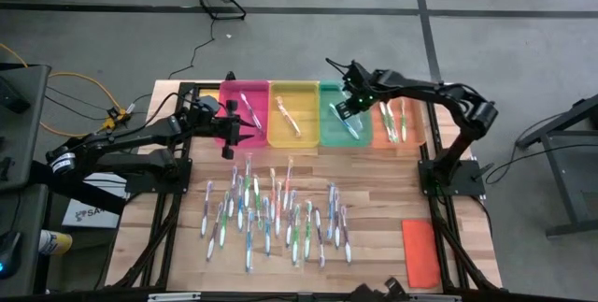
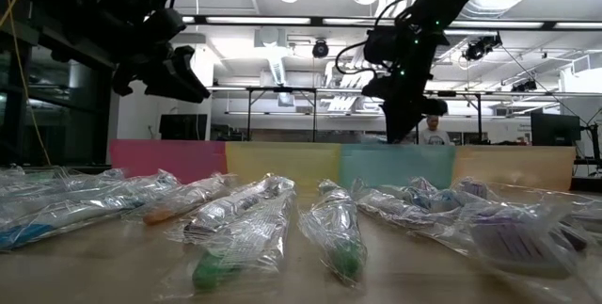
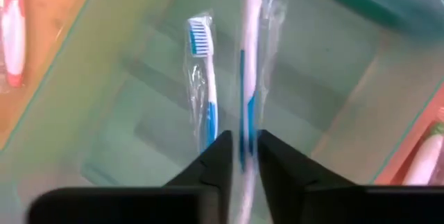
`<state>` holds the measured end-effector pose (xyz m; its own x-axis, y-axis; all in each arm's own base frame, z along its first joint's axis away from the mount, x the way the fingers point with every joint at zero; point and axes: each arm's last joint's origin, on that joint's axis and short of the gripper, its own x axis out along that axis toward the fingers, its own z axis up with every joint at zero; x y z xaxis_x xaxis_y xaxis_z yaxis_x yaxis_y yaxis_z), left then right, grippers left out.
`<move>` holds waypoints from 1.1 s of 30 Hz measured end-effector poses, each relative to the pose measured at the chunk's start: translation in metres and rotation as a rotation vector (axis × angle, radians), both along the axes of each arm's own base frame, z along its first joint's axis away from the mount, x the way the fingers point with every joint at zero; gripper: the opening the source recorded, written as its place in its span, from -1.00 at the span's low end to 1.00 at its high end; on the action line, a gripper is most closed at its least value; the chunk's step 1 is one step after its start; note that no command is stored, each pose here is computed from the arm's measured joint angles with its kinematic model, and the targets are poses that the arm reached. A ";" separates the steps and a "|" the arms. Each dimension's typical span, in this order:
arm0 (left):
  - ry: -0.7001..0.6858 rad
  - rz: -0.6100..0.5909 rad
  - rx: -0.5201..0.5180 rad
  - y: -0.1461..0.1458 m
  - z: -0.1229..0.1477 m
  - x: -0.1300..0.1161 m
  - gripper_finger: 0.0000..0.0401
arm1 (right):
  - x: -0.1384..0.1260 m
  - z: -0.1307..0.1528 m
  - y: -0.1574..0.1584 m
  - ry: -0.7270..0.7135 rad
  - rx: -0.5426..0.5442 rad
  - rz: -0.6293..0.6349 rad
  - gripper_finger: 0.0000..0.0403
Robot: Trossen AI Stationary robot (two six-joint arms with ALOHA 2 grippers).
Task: Pick & Place Toothbrushes
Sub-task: Put the blue toothbrush into the green bin, then put the purple toothbrush into the pink bin
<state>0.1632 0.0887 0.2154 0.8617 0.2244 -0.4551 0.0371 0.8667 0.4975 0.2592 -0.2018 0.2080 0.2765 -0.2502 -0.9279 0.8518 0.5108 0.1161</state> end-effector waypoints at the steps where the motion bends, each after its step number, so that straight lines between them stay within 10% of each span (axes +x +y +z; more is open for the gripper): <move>1: 0.000 0.000 0.000 0.000 0.000 0.000 -0.36 | 0.001 0.000 0.001 0.004 -0.005 -0.002 -0.59; 8: -0.001 0.000 0.001 0.000 0.000 0.000 -0.36 | 0.002 0.008 0.013 0.007 0.001 -0.007 -0.14; 16: -0.001 0.000 0.001 0.000 0.000 0.000 -0.36 | -0.003 0.024 0.047 0.028 0.110 -0.010 -0.07; 33: 0.011 -0.018 0.033 0.000 0.000 0.000 -0.36 | 0.017 0.024 0.227 0.171 0.260 -0.056 -0.13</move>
<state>0.1631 0.0887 0.2153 0.8609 0.2237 -0.4569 0.0579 0.8492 0.5249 0.2757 0.0253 0.2317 0.1038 -0.0094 -0.9946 0.8963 0.4344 0.0894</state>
